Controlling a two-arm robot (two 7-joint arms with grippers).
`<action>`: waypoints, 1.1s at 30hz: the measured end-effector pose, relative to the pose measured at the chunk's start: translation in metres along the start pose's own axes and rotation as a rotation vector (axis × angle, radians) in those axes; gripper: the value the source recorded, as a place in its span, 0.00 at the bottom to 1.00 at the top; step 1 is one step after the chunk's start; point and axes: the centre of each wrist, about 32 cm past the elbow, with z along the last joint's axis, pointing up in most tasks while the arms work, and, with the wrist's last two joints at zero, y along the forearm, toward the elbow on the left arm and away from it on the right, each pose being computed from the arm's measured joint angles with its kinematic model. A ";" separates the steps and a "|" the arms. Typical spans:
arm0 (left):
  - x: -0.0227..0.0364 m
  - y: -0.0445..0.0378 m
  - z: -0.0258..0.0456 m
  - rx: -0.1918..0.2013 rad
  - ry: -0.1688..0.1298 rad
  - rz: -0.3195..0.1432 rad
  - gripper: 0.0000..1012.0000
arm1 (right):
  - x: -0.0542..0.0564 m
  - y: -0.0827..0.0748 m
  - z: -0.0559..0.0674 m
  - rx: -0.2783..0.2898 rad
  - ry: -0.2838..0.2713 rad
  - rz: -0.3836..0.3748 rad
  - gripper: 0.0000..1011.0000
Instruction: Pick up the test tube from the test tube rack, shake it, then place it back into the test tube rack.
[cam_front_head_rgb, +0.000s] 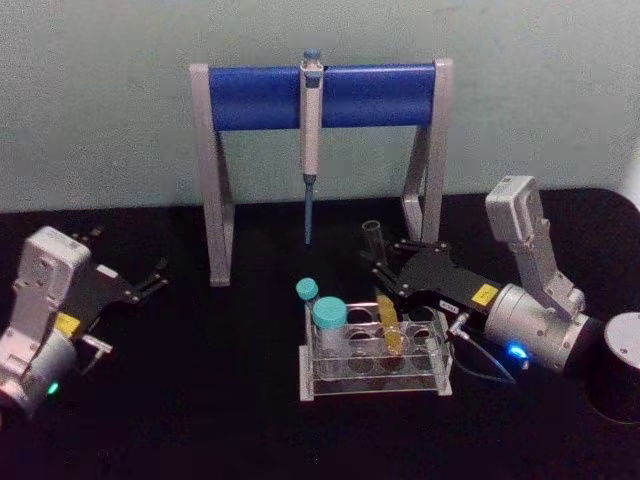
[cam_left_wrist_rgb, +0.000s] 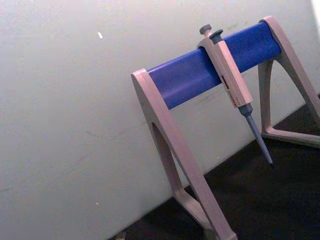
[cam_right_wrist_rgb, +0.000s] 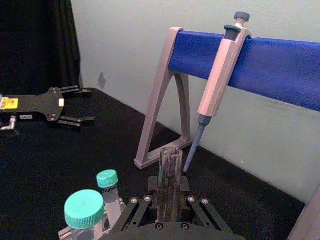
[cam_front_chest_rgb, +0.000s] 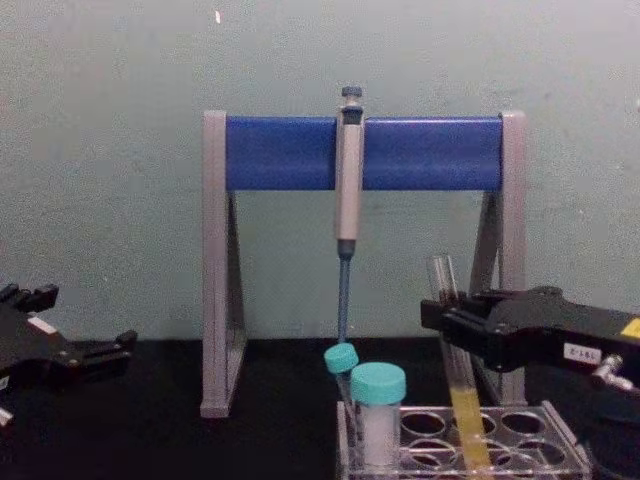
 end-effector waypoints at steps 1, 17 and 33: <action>0.0000 0.0000 0.0000 0.000 0.000 0.000 0.99 | 0.000 0.000 0.000 0.000 0.000 0.000 0.23; 0.0000 0.0000 0.0000 0.000 0.000 0.000 0.99 | -0.001 -0.006 0.002 0.095 0.007 0.018 0.23; 0.0000 0.0000 0.0000 0.000 0.000 0.000 0.99 | -0.006 -0.024 0.022 0.313 -0.075 -0.015 0.23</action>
